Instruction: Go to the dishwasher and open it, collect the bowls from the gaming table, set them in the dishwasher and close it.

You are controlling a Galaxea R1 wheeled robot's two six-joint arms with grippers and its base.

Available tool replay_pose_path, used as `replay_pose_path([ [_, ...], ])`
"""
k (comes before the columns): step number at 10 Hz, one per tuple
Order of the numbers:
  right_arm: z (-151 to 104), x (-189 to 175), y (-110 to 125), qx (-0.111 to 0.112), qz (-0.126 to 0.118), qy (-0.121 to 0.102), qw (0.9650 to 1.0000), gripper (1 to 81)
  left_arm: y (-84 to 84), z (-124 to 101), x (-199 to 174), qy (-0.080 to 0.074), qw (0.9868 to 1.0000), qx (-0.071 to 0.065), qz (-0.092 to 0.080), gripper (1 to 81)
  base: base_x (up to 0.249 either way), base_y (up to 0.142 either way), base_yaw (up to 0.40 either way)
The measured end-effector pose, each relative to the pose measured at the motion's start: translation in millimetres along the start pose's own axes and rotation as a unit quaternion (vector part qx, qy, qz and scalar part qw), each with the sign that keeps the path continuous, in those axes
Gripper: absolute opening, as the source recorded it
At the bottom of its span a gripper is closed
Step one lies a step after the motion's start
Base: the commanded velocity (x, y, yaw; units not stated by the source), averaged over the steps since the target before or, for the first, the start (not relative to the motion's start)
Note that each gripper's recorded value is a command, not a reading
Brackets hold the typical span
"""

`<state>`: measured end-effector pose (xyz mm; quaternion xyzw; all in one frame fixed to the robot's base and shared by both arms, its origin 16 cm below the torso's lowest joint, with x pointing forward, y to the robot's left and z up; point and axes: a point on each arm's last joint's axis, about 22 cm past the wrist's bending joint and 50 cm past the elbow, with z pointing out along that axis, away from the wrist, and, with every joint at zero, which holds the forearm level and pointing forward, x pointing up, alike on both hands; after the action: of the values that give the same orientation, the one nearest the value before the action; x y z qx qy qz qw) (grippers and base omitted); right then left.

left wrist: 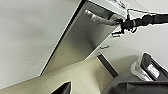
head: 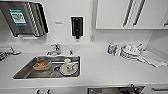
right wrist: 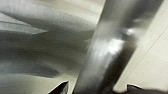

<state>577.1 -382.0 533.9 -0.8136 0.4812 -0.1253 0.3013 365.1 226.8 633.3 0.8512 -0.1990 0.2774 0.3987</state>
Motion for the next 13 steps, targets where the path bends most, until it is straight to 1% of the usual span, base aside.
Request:
replay_pose_path([
  [2,-1,-3,5,-0.002,0.002,-0.003,1.0,81.1,0.0,0,0,0.0,1.0,0.0,0.0,81.1,0.0,0.0,0.0],
  [4,-2,-3,6,-0.003,0.002,-0.003,1.0,81.1,0.0,0,0,0.0,1.0,0.0,0.0,81.1,-0.038,0.0,0.0],
  [6,3,-2,-3,0.007,0.003,0.001,1.0,81.1,-1.7,1,3,0.002,1.0,0.0,0.0,81.1,-0.076,0.0,0.0],
  [7,1,-4,8,-0.001,0.005,0.0,1.0,81.1,-0.4,-2,-6,-0.006,1.0,0.002,-0.003,81.1,-0.077,0.0,0.0],
  [8,-2,-8,21,-0.017,0.002,-0.01,0.9998,81.1,-1.5,-2,-4,-0.005,1.0,0.002,-0.002,81.1,-0.077,0.0,0.0],
  [9,-2,-12,26,-0.023,0.002,-0.015,0.9996,81.1,-2.1,-1,2,0.002,1.0,0.002,0.001,81.1,-0.077,0.0,0.0],
  [10,-1,-14,28,-0.026,0.001,-0.017,0.9995,81.1,-1.1,-1,-1,-0.001,1.0,0.001,-0.001,81.1,-0.077,0.0,0.0],
  [13,1,-22,40,-0.033,0.004,-0.023,0.9992,81.1,-1.2,-1,-3,-0.005,1.0,0.001,-0.001,81.1,-0.077,0.0,0.0],
])
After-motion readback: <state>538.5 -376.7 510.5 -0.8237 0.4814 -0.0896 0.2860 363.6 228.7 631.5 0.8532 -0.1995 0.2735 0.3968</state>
